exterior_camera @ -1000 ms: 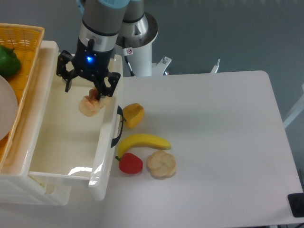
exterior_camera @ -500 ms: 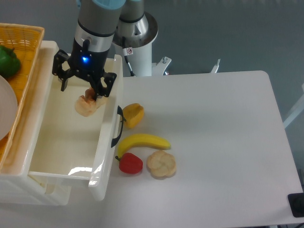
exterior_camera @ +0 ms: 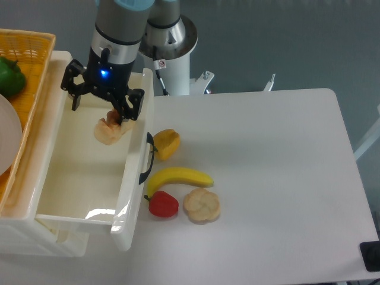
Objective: Place the square bread in the upper white drawer
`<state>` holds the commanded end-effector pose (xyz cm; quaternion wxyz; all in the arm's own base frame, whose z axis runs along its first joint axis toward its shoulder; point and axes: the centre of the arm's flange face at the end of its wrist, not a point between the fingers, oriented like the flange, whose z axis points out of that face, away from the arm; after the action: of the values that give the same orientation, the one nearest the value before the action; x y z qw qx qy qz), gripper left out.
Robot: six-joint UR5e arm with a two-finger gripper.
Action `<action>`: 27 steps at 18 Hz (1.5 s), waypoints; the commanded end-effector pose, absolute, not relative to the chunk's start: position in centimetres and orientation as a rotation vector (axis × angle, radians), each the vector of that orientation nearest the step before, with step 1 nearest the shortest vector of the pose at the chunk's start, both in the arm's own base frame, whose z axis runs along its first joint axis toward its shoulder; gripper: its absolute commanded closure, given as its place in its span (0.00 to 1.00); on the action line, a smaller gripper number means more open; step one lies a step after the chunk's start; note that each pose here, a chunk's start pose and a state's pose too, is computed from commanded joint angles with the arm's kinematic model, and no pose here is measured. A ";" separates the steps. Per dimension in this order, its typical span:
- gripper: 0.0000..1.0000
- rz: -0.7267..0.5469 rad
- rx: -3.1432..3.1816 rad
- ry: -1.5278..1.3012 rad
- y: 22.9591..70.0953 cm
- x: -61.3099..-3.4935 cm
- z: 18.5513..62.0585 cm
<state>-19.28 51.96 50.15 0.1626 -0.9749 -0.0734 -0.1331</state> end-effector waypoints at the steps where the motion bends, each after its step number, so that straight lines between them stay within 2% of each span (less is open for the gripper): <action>1: 0.00 -0.385 -2.786 -0.209 52.1 -19.3 49.9; 11: 0.00 -0.415 -2.809 -0.214 53.3 -19.9 48.1; 27: 0.00 -0.352 -2.780 -0.222 51.5 -22.7 49.7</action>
<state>-22.67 51.45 49.68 0.1644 -0.9755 -0.0780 -0.1236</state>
